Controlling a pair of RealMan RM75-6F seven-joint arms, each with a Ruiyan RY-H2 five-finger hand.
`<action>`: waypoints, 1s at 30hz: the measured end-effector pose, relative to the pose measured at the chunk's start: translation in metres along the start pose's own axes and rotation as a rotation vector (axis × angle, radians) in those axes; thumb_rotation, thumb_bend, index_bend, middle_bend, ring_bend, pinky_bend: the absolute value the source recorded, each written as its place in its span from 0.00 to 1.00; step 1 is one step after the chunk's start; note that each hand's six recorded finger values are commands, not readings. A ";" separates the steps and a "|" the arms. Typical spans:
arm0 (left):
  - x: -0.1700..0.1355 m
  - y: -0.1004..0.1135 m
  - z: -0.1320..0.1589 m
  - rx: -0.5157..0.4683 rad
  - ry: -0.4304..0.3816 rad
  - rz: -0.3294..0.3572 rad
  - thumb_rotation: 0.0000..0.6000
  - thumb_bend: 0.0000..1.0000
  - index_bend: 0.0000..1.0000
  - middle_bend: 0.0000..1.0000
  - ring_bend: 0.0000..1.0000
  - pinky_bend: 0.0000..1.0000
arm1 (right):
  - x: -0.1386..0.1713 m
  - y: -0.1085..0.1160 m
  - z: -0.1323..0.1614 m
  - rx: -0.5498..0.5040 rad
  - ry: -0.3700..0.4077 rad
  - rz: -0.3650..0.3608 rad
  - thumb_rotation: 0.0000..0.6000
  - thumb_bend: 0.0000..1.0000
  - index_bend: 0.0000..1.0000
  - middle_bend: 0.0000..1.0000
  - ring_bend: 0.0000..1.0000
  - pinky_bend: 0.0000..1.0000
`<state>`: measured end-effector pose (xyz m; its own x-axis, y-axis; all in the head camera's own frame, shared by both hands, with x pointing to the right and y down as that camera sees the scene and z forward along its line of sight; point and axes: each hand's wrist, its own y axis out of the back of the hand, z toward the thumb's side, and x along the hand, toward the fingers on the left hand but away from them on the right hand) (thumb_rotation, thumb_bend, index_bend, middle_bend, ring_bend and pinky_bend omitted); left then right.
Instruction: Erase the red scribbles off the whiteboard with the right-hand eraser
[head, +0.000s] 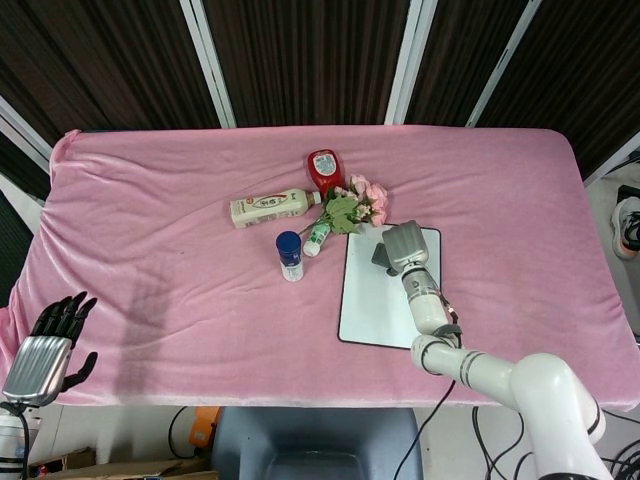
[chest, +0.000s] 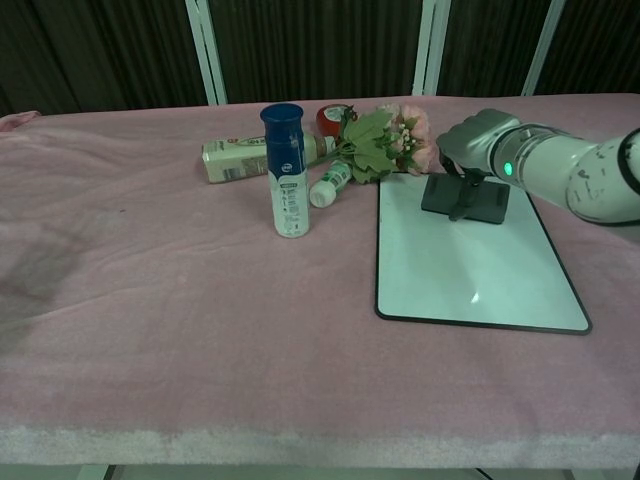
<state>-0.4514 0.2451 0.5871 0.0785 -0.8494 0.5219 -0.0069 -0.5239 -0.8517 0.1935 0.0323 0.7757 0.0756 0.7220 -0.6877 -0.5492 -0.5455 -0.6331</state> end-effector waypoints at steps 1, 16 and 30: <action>0.000 0.000 0.000 0.000 0.003 -0.001 1.00 0.39 0.00 0.01 0.00 0.10 | -0.003 0.000 -0.001 0.005 -0.010 0.002 1.00 0.43 0.87 0.71 0.70 0.77; 0.007 -0.003 0.001 0.001 0.004 -0.015 1.00 0.39 0.00 0.00 0.00 0.10 | -0.017 -0.005 -0.018 0.044 -0.069 0.040 1.00 0.43 0.87 0.71 0.70 0.77; 0.005 -0.003 0.009 0.008 -0.024 -0.013 1.00 0.39 0.00 0.01 0.00 0.10 | 0.035 -0.006 0.021 0.022 0.129 0.082 1.00 0.43 0.87 0.71 0.70 0.77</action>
<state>-0.4422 0.2429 0.5921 0.1026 -0.8409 0.5313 0.0027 -0.5339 -0.8455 0.1822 0.0695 0.7630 0.1348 0.6138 -0.7779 -0.5762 -0.5901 -0.5655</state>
